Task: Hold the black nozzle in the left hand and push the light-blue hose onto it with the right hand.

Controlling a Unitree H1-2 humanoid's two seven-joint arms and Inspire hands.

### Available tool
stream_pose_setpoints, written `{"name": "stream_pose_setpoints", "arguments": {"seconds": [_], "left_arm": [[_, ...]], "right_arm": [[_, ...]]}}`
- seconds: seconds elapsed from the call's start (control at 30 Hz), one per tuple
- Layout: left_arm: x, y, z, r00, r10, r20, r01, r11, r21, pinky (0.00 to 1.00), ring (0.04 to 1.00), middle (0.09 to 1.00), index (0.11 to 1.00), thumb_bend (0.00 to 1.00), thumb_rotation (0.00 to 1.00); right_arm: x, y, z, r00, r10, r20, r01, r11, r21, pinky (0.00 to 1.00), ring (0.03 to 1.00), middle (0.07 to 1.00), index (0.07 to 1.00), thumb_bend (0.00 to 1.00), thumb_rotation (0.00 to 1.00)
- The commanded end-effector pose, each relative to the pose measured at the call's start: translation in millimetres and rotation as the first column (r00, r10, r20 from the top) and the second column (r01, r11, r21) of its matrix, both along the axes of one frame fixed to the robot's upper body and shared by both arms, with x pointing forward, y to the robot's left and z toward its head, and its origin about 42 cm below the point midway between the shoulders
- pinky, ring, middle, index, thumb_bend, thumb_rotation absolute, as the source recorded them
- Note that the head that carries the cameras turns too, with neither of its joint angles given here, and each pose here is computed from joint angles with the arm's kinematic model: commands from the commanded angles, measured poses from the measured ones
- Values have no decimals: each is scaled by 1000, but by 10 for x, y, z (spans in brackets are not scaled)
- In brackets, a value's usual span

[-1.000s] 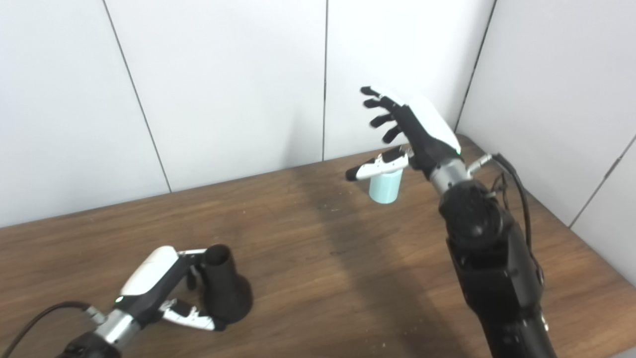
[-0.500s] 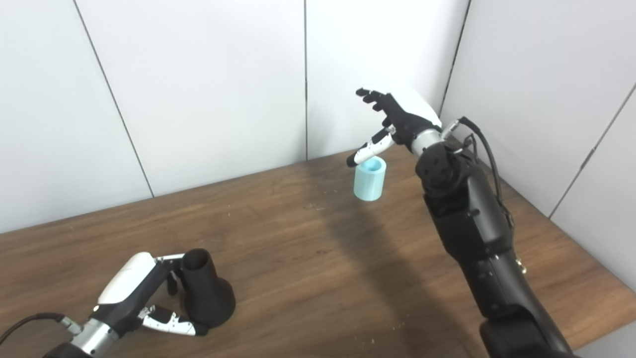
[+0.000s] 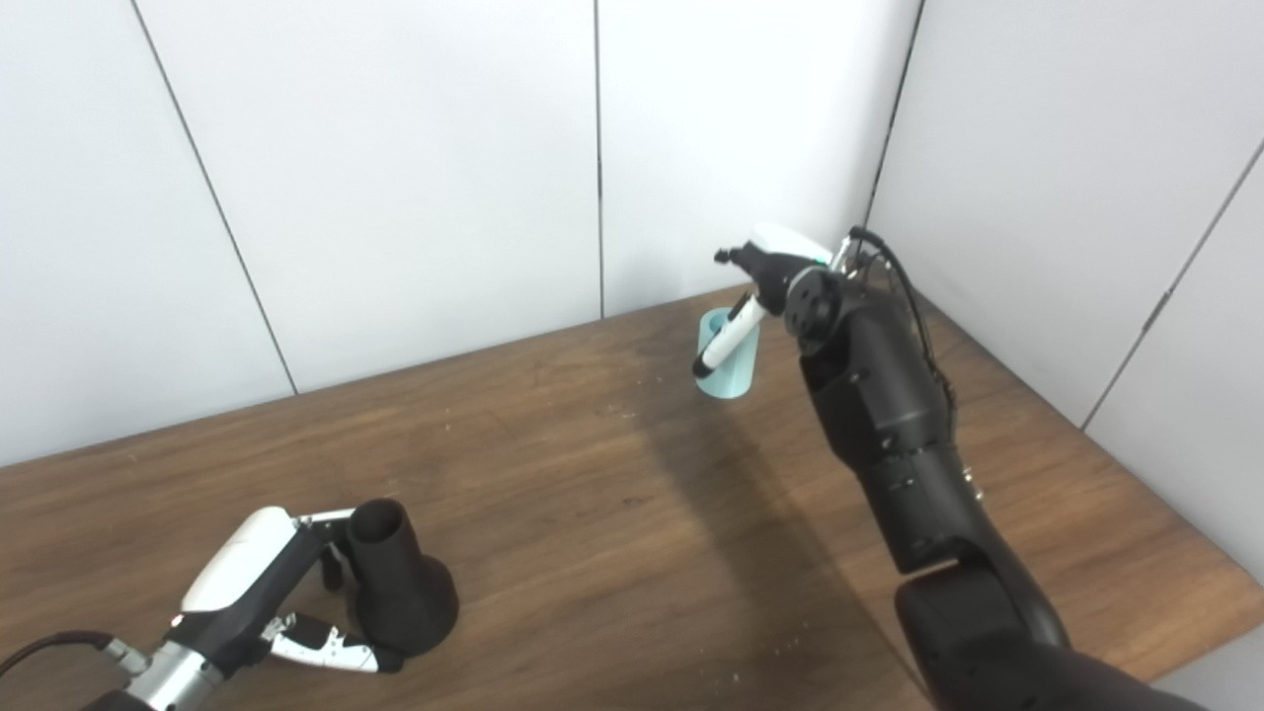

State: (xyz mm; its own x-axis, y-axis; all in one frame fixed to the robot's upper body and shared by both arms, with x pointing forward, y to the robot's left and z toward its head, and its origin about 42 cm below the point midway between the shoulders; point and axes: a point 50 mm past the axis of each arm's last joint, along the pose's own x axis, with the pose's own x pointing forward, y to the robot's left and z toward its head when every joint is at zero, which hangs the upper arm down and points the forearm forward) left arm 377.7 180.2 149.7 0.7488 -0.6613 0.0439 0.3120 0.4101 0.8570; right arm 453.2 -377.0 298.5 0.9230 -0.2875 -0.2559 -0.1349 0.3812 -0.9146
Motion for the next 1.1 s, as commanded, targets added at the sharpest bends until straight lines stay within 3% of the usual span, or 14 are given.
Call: {"name": "stream_pose_setpoints", "arguments": {"seconds": [0.0, 0.13, 0.33, 0.6, 1.07], "left_arm": [[-119, 320, -357, 990, 61, -127, -39, 986, 163, 452, 468, 474, 488, 526, 0], [-112, 325, -355, 990, 61, -129, -40, 986, 164, 456, 470, 477, 487, 526, 0], [-115, 327, -356, 990, 64, -129, -42, 985, 167, 458, 470, 478, 486, 526, 0], [-124, 321, -364, 989, 65, -130, -42, 984, 170, 462, 472, 477, 487, 526, 0], [-142, 379, -379, 989, 65, -136, -41, 984, 174, 437, 454, 466, 492, 526, 0]], "right_arm": [[73, -26, 416, 995, -11, 104, 15, 999, -45, 831, 975, 980, 943, 926, 212], [85, -28, 371, 995, -5, 97, 11, 998, -67, 909, 985, 987, 940, 926, 212], [84, -66, 320, 996, -5, 84, 14, 995, -101, 928, 981, 979, 935, 929, 212], [137, -147, 182, 998, -2, 58, 9, 994, -113, 731, 859, 877, 887, 920, 171], [136, -234, -32, 998, 0, 57, 6, 994, -109, 595, 716, 808, 819, 915, 133]]}}
